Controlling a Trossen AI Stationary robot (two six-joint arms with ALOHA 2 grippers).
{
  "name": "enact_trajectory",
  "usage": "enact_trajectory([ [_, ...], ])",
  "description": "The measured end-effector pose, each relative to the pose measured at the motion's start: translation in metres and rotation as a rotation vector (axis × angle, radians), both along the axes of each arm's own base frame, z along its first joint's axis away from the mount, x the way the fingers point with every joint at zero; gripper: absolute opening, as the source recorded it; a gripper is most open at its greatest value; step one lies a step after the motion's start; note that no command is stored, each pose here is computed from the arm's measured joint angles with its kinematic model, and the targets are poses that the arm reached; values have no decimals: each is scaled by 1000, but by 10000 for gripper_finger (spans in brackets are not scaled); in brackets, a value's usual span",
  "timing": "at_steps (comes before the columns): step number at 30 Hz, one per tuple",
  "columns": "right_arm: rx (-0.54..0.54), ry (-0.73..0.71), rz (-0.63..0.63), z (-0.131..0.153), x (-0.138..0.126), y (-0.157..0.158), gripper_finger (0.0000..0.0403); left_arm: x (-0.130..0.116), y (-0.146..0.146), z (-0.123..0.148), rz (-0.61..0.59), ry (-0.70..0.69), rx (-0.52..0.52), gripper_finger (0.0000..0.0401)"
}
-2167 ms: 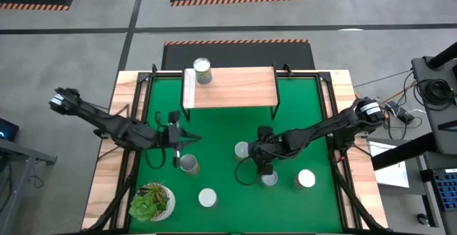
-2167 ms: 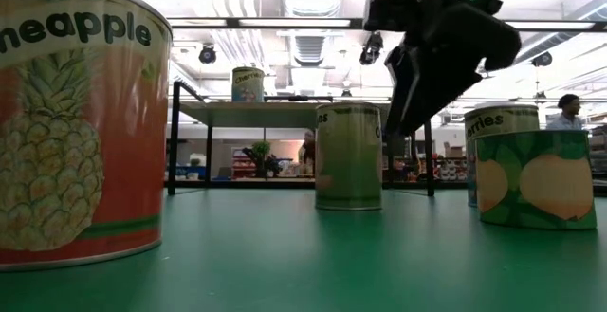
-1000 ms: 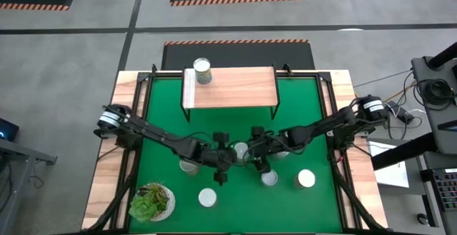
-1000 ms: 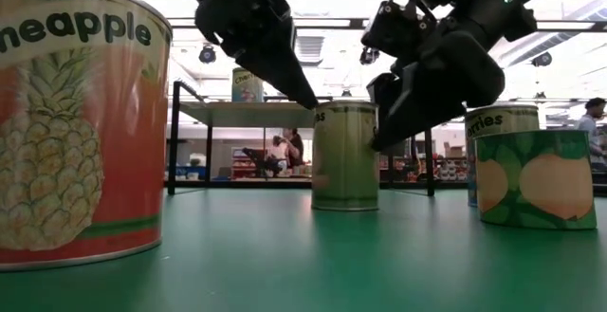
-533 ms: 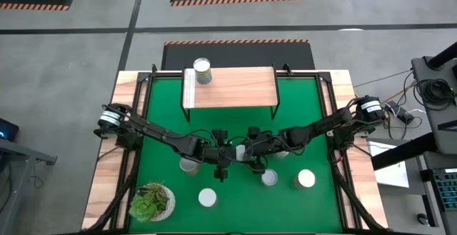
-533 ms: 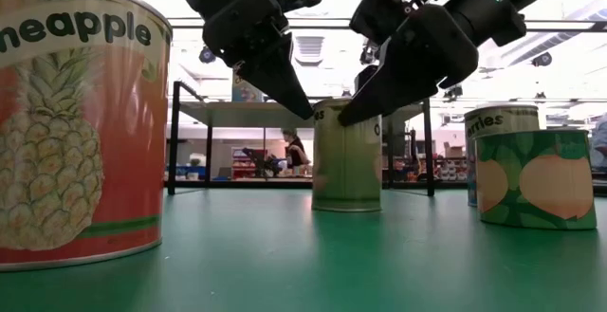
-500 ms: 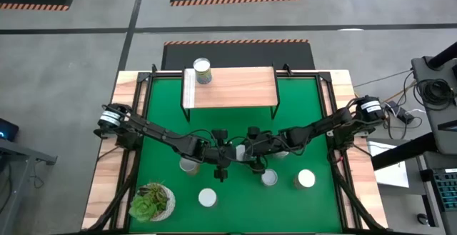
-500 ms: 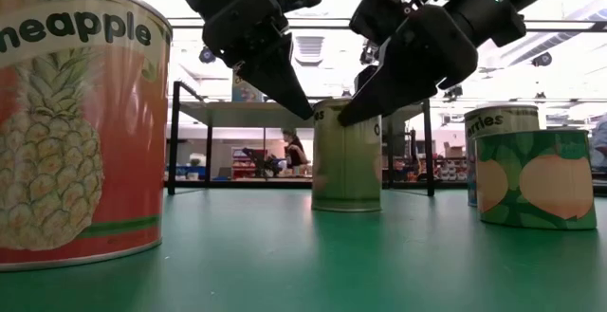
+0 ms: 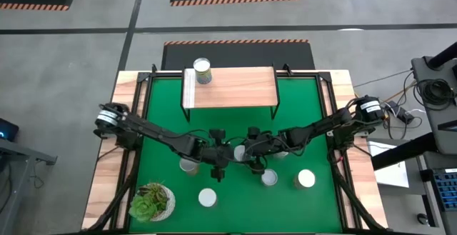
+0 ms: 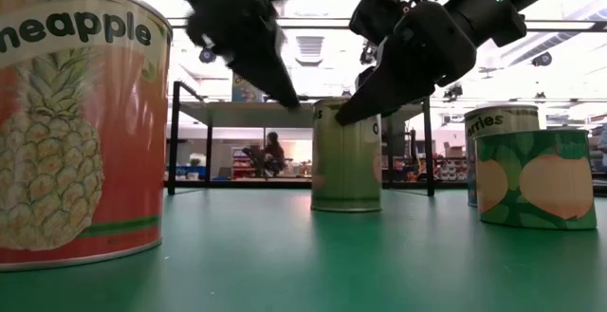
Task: Pick and place cans onto a shelf
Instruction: Put the canned oranges on the shelf
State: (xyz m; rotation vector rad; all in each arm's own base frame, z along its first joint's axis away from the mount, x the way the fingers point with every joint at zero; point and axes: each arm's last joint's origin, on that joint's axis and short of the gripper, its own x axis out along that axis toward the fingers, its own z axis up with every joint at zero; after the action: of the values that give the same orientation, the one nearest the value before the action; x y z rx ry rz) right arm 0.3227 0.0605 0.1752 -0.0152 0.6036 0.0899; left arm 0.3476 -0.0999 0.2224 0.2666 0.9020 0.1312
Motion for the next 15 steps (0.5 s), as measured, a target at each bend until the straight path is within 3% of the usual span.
enact_trajectory([
  [5, 9, -18, -49, 18, -2, -1, 308, -36, -6, 49, 11, -154, 132, 0],
  [9, -5, -11, -118, 42, 2, -1, 309, -69, -1, 78, 96, -292, 217, 0],
  [15, -13, -65, -225, 86, 16, -1, 311, -112, 17, 88, 265, -465, 317, 0],
])
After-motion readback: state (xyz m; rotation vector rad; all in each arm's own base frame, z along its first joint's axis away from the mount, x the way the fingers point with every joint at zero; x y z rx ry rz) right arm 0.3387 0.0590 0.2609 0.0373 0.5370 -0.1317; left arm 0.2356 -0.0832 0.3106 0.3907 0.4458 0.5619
